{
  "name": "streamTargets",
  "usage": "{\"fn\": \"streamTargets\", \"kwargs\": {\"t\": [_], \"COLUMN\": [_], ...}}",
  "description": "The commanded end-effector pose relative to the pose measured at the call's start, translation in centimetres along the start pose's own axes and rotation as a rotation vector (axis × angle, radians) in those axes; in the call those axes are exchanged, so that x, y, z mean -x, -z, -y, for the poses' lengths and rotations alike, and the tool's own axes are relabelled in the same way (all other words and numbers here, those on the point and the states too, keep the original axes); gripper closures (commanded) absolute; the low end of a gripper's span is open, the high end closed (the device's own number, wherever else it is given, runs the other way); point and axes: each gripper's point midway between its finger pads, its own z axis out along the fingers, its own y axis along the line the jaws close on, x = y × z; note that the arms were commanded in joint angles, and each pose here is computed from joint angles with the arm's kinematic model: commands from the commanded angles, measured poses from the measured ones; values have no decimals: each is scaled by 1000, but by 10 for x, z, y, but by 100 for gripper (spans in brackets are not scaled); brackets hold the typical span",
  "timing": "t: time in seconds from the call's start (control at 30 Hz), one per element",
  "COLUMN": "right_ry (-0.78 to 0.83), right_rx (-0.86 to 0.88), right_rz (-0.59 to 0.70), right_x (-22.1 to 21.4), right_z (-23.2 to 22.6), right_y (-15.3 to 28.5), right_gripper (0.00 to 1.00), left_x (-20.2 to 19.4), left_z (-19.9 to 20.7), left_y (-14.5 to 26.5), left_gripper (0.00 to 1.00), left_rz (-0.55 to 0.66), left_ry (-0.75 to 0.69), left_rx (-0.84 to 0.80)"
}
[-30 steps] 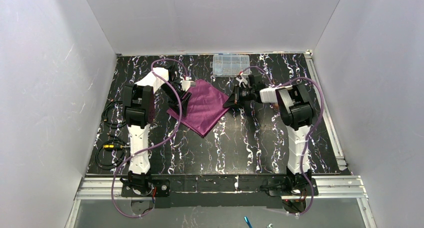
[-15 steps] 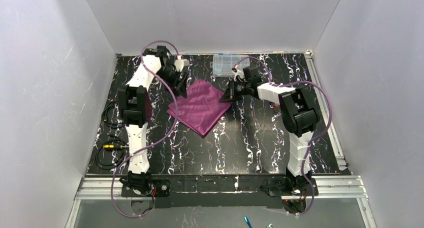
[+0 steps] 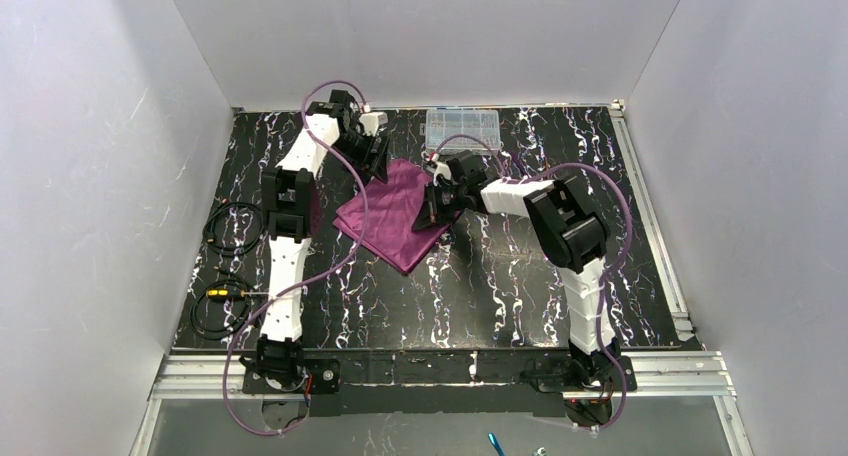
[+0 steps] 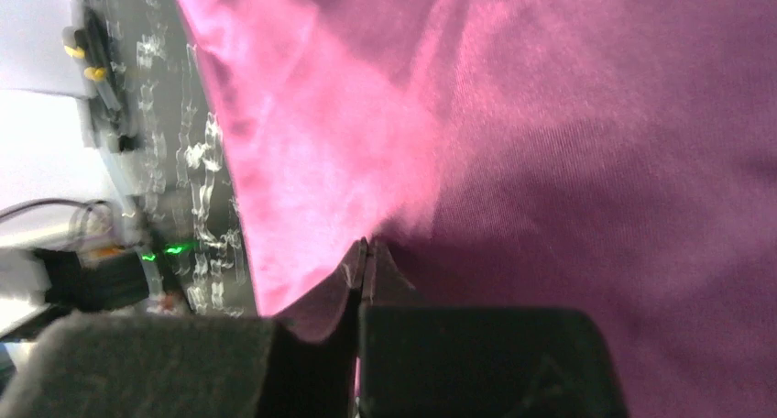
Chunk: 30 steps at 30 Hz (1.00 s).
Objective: Fold the napkin into a case and place the utensils inside
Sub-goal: Smooth out the square-folded napkin at the center of the board.
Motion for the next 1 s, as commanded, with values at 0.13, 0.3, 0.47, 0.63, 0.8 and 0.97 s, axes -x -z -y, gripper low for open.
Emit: {"fn": "streamTargets", "kwargs": {"t": [0.13,0.3,0.47,0.63,0.8,0.97], "right_ry": [6,31,46,37,15,-45], "right_rx": [-29,-31,-47,3,91,52], "right_rz": [-164,-258,-279,-197,-72,-37], "right_x": [-44,-80,-86,-58,-13,-12], "right_z": [12,17,21,7,-23,-20], "right_y": [-18,-6,0,3,29,49], "right_gripper": [99,99,99,99,95,92], "left_x": [34,34,24,18,18,24], "left_z": [13,12,26,50,60,54], "left_y": [7,-3,-14,-22,-26,-32], "left_gripper": [23,23,26,37,41,48], "left_rz": [125,118,92,75,78,84], "left_ry": [-31,-29,-30,-86,-150,-167], "left_rx": [30,22,-50,-150,-184,-145]}}
